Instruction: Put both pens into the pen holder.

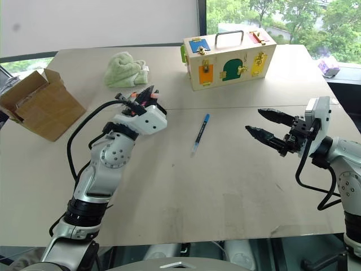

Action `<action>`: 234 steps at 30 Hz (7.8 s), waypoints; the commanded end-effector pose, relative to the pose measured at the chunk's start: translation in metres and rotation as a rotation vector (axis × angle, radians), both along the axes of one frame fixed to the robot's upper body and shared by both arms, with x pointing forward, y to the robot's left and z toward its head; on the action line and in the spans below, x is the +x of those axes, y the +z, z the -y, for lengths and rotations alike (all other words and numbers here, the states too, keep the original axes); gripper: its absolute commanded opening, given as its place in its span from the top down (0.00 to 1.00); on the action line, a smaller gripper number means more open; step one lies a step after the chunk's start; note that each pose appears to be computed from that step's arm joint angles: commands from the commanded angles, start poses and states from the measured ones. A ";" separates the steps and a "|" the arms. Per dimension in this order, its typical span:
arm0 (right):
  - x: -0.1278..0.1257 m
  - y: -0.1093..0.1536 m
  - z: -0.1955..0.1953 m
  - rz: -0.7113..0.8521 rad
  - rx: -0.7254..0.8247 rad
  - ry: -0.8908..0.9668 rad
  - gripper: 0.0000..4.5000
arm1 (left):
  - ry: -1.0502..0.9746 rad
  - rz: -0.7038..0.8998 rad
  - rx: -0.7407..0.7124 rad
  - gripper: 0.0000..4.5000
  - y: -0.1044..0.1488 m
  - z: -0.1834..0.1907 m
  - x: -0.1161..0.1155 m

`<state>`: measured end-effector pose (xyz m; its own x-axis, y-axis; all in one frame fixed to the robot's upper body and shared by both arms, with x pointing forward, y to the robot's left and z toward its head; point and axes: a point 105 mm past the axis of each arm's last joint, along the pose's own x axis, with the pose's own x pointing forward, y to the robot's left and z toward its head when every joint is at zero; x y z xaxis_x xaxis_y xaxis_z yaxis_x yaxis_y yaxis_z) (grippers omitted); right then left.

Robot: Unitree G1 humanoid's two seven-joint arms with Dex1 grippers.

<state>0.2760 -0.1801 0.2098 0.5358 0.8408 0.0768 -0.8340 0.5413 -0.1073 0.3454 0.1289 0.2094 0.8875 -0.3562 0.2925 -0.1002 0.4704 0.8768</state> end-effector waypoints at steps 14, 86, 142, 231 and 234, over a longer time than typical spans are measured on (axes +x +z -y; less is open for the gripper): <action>-0.007 0.005 0.001 0.044 -0.001 -0.023 0.24 | -0.073 -0.027 0.023 1.00 -0.005 0.010 0.003; -0.003 -0.037 -0.015 -0.045 -0.132 -0.042 0.22 | -0.458 -0.699 -0.613 0.02 -0.053 0.066 -0.022; 0.007 -0.002 -0.158 0.103 0.065 0.224 1.00 | -0.843 -0.823 -1.458 0.00 -0.015 0.004 -0.044; 0.011 0.029 -0.044 0.073 -0.031 0.140 0.23 | 0.090 0.027 0.029 1.00 -0.007 -0.038 0.034; 0.011 0.031 -0.045 0.081 -0.024 0.140 0.21 | 0.110 0.018 0.011 0.71 -0.007 -0.044 0.038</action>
